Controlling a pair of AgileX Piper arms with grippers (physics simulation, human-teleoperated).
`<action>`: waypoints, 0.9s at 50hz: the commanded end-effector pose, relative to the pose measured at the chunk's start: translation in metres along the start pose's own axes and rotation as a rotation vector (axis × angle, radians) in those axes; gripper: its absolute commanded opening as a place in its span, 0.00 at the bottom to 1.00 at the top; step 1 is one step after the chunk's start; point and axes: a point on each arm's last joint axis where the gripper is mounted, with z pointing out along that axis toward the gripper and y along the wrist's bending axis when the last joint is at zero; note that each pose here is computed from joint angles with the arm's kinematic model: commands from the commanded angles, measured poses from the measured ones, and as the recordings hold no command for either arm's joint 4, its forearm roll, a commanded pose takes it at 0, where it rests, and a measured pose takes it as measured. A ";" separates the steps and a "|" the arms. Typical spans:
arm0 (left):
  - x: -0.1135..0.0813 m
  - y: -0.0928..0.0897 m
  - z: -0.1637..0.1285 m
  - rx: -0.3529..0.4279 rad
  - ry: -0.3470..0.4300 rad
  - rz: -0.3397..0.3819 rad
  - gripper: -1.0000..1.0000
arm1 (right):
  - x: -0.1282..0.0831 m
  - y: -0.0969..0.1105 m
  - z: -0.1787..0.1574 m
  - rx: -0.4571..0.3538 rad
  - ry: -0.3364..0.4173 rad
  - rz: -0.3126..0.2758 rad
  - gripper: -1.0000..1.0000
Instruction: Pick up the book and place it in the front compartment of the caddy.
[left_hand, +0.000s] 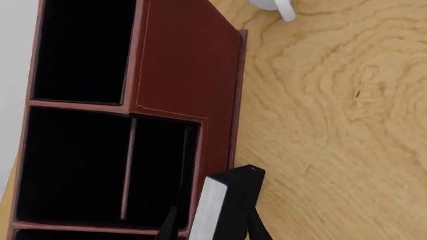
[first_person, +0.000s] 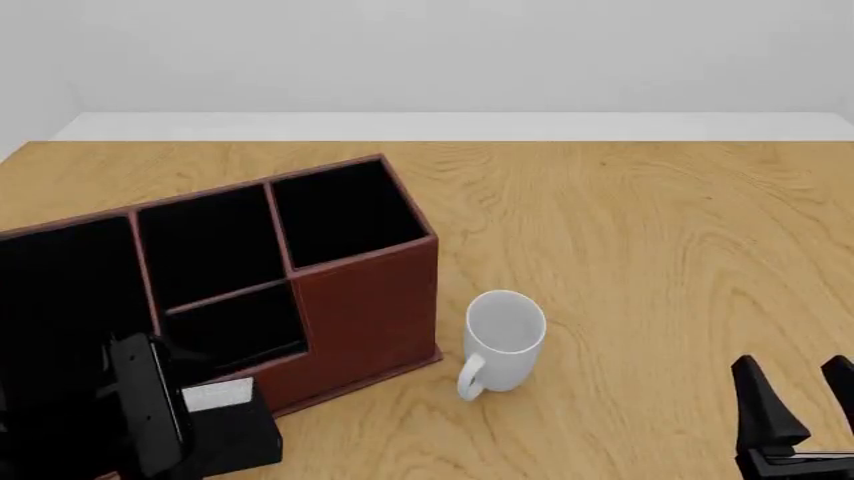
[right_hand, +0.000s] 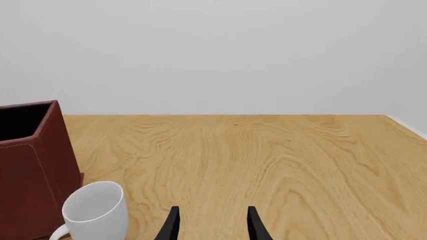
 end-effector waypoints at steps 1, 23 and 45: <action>0.001 0.000 0.007 0.001 0.009 -0.014 1.00 | 0.000 0.000 0.000 0.000 0.000 0.000 1.00; 0.008 -0.003 0.022 0.012 0.037 -0.052 1.00 | 0.000 0.000 0.000 0.000 0.000 0.001 1.00; 0.013 -0.003 0.028 0.010 0.063 -0.082 1.00 | 0.000 0.000 0.000 0.000 0.000 0.000 1.00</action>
